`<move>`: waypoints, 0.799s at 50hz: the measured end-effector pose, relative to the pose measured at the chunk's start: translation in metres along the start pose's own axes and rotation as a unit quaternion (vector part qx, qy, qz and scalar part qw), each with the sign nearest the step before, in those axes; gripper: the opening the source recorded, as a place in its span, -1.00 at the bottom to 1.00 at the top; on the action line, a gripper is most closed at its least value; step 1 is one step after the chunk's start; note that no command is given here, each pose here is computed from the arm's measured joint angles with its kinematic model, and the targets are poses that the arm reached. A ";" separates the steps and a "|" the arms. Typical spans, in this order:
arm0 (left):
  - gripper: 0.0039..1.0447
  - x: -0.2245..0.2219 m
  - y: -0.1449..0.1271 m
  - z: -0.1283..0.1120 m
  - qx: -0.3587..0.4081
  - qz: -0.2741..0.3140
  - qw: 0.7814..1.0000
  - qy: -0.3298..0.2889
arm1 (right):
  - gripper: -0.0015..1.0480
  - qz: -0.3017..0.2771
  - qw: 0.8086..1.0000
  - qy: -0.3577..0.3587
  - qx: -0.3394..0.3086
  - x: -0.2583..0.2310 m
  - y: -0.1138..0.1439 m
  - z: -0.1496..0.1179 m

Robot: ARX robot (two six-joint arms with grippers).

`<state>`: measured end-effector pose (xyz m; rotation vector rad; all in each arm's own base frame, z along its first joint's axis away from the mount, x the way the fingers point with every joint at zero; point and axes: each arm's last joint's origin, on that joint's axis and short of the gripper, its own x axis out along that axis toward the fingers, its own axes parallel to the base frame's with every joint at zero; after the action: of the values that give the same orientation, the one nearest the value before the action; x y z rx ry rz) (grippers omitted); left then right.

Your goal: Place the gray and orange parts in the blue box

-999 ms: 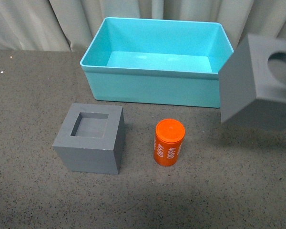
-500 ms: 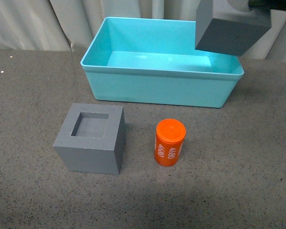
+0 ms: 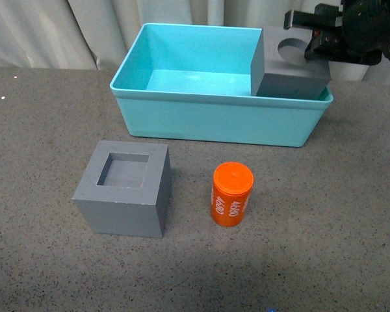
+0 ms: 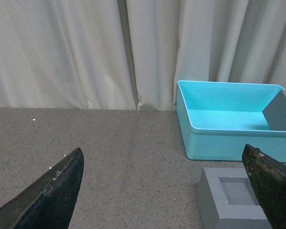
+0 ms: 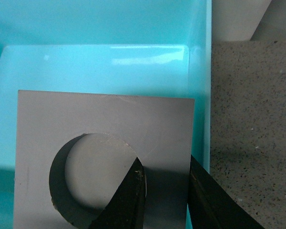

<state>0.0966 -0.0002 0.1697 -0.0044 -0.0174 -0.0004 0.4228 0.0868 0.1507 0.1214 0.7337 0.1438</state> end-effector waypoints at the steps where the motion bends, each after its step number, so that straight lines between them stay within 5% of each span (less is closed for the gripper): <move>1: 0.88 0.000 0.000 0.000 0.000 0.000 1.000 0.000 | -0.66 0.000 1.000 0.002 0.000 0.001 0.000 -0.001; 18: 0.88 0.000 0.000 0.000 0.000 0.000 1.000 0.000 | -0.62 0.001 1.000 0.023 0.001 0.013 -0.001 -0.004; 31: 0.88 0.000 0.000 0.000 0.000 0.000 1.000 0.000 | 0.22 0.018 1.000 -0.007 0.007 -0.003 0.000 0.002; 40: 0.88 0.000 0.000 0.000 0.000 0.000 1.000 0.000 | 0.84 0.017 0.992 -0.127 -0.005 -0.063 -0.006 0.008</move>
<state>0.0966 -0.0002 0.1697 -0.0048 -0.0174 -0.0008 0.3823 0.0693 0.1973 0.1406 0.4765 0.1618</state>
